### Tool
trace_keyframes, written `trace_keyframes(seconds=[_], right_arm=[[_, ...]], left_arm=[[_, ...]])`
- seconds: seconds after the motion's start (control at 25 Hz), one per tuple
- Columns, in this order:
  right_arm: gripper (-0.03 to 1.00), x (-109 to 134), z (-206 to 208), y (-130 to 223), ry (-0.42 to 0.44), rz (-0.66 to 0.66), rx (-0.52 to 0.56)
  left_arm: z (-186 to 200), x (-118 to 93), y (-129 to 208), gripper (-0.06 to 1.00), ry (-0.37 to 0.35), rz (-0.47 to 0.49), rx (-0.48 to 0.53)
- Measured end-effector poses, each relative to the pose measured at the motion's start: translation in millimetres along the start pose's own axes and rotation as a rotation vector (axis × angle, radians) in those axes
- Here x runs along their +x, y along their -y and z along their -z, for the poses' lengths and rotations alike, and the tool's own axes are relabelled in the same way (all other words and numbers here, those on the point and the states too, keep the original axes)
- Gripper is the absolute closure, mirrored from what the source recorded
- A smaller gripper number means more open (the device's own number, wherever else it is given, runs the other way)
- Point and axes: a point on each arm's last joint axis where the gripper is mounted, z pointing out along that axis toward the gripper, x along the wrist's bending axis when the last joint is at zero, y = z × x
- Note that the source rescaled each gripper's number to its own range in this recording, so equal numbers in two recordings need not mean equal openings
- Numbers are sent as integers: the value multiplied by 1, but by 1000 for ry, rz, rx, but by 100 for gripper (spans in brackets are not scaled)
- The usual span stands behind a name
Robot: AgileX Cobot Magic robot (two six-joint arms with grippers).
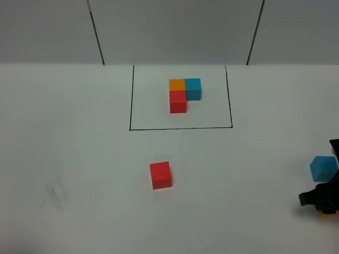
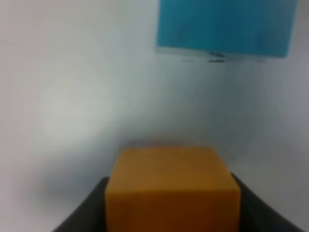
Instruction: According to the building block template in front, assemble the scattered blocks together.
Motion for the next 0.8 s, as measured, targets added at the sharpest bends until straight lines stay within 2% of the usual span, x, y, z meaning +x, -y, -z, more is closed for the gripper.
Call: trace_keyframes(seconds=[0.2, 0.48, 0.68, 0.8], right_arm=[[41, 1, 36, -1, -14, -8, -79], [41, 3, 117, -3, -57, 6, -224], [41, 8, 179, 6, -121, 64, -347], [41, 10, 196, 15, -146, 104, -378]], left_arm=[[0, 0, 0, 94, 0, 0, 0], [0, 0, 0, 94, 0, 0, 0], [0, 0, 0, 94, 0, 0, 0], [0, 0, 0, 94, 0, 0, 0]])
